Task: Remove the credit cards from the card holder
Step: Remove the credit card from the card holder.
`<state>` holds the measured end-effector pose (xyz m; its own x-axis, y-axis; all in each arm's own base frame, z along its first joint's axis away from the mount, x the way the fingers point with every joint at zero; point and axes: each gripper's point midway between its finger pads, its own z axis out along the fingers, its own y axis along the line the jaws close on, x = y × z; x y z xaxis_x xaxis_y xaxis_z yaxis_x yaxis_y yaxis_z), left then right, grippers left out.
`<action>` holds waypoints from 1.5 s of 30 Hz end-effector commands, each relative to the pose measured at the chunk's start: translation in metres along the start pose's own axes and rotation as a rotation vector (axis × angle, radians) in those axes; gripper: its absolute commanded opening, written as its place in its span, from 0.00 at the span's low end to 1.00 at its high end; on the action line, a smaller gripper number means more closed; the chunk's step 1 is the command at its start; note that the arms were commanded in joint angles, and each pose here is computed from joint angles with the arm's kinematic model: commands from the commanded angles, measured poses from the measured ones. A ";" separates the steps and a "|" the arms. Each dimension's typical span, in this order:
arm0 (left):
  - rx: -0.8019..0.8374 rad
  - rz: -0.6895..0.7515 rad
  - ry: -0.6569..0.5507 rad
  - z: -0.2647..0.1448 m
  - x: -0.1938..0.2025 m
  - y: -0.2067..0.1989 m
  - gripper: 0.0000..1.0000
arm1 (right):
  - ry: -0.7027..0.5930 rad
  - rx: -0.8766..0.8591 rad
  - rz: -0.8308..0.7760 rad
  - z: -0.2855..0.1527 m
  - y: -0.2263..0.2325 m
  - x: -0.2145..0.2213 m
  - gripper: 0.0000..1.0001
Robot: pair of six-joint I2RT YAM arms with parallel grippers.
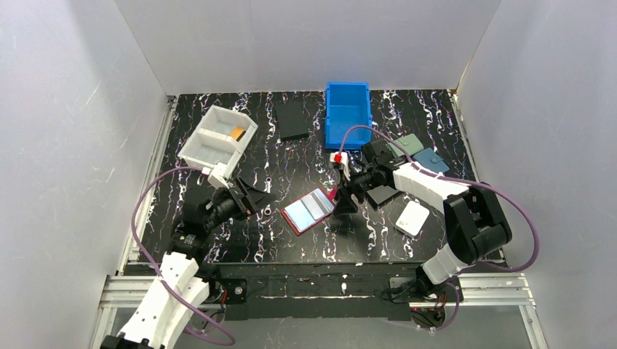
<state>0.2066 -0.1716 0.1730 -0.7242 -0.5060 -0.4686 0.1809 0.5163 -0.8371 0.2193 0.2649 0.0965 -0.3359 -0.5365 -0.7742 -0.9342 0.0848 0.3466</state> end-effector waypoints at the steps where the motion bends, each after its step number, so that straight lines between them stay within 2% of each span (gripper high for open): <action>1: -0.084 -0.047 -0.004 0.020 0.009 0.008 0.77 | -0.058 0.060 0.146 0.009 -0.017 -0.028 0.62; 3: -0.105 -0.039 0.029 0.031 0.018 0.008 0.74 | -0.062 0.072 0.192 0.015 -0.020 -0.027 0.51; 7: -0.115 -0.040 0.053 0.054 0.032 0.007 0.63 | -0.075 0.091 0.257 0.024 -0.022 -0.024 0.37; 14: -0.142 -0.042 0.115 0.092 0.051 0.010 0.55 | -0.071 0.150 0.393 0.038 -0.034 -0.017 0.29; 21: -0.209 -0.059 0.167 0.115 0.066 0.027 0.52 | -0.027 0.197 0.482 0.048 -0.046 -0.004 0.30; 33: -0.221 -0.039 0.248 0.133 0.086 0.045 0.45 | -0.010 0.162 0.522 0.056 -0.046 0.002 0.35; 45: -0.285 -0.054 0.262 0.133 0.096 0.068 0.45 | 0.017 0.221 0.514 0.053 -0.056 0.008 0.38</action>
<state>0.2345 -0.2760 0.0362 -0.8835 -0.3662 -0.2919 -0.0348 0.6730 -0.7389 0.2490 0.2989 0.0420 -0.7739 -0.3904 -0.4987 -0.6332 0.4941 0.5958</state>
